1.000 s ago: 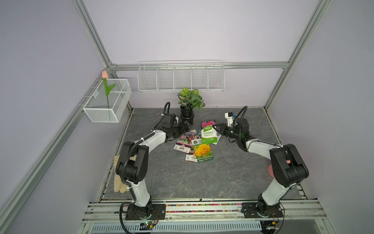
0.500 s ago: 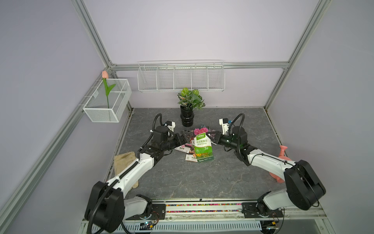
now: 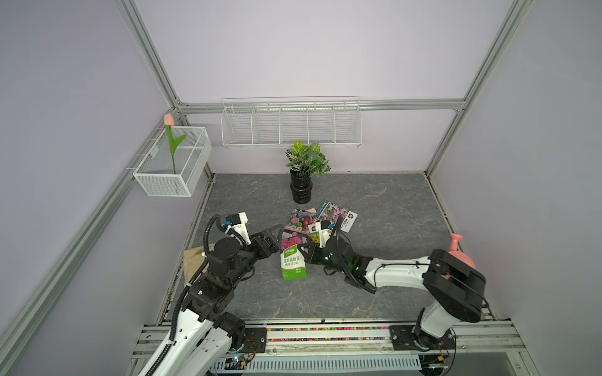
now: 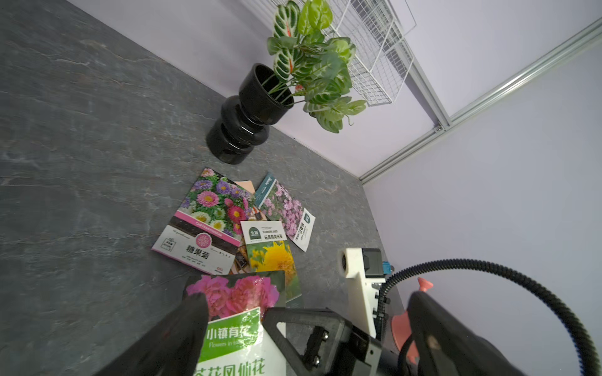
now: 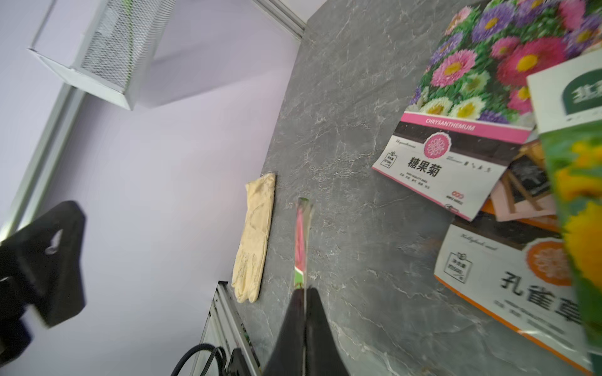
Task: Arrange the seed packets in a row
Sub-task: Place the seed packet at the center of the board.
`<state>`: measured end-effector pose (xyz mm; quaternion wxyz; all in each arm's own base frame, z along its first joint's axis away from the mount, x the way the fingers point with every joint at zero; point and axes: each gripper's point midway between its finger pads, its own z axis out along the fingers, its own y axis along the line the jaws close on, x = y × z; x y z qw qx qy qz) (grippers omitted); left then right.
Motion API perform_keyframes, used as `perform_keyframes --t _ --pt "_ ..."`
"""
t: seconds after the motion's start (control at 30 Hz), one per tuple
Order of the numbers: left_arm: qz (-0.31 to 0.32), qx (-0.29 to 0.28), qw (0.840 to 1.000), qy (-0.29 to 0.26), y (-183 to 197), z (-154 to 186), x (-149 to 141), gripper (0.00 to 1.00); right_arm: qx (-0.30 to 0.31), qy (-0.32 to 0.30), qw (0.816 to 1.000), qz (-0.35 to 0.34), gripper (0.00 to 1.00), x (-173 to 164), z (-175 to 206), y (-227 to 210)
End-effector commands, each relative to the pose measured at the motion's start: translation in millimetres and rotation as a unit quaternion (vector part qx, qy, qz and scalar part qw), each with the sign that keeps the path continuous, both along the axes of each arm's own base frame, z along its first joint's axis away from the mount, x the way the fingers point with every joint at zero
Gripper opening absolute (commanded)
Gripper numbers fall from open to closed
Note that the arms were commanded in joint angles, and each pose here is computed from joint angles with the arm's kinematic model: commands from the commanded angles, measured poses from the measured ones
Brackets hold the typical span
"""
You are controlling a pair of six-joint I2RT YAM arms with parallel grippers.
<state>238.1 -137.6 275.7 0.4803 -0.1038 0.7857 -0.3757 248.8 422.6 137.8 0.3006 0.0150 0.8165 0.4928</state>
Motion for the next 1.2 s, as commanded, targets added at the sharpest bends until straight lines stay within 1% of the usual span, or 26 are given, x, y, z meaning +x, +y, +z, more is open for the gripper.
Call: perform_keyframes --t 0.0,0.17,0.3,0.4,0.57,0.73,0.77,0.8,0.9,0.93,1.07,1.1,1.17 --pt "0.059 0.028 0.997 0.028 27.0 -8.5 -6.3 0.98 0.053 0.005 0.997 -0.064 0.07 12.4 16.6 29.0" --pt "0.095 0.061 0.993 0.036 47.9 -3.4 -14.7 0.98 0.082 0.035 0.994 -0.062 0.07 12.4 4.2 78.3" --pt "0.108 0.086 0.989 0.052 55.8 -6.0 -16.9 0.98 0.101 0.077 0.990 -0.058 0.07 18.4 -17.3 107.3" --pt "0.117 0.098 0.987 0.052 61.4 -7.7 -18.1 0.98 0.117 0.107 0.986 -0.053 0.07 19.5 -34.6 124.1" --pt "0.146 0.118 0.981 0.051 76.5 -12.0 -22.5 0.98 0.125 0.131 0.983 -0.044 0.07 23.8 -54.4 138.7" --pt "0.156 0.123 0.979 0.056 81.2 -14.7 -24.4 0.98 0.127 0.160 0.977 -0.057 0.07 30.9 -81.8 132.0" --pt "0.155 0.121 0.979 0.058 80.4 -15.4 -23.8 0.98 0.123 0.162 0.977 -0.058 0.09 32.0 -85.5 129.9" --pt "0.152 0.119 0.979 0.058 79.0 -16.0 -23.1 0.98 0.119 0.163 0.978 -0.058 0.14 31.6 -88.4 128.5" --pt "0.148 0.115 0.980 0.064 75.6 -21.5 -21.2 0.98 0.112 0.161 0.979 -0.059 0.37 31.8 -89.0 124.1" --pt "0.148 0.114 0.980 0.065 75.1 -23.1 -20.7 0.98 0.109 0.158 0.980 -0.059 0.42 32.1 -88.3 121.7" --pt "0.146 0.110 0.981 0.072 72.6 -28.5 -19.6 0.98 0.094 0.144 0.983 -0.058 0.55 32.3 -80.0 111.5" --pt "0.145 0.108 0.981 0.073 71.6 -30.5 -19.1 0.98 0.088 0.142 0.984 -0.060 0.60 32.7 -77.0 106.7" --pt "0.141 0.099 0.982 0.078 68.2 -35.5 -17.4 0.98 0.071 0.137 0.986 -0.059 0.65 31.1 -72.9 97.7"
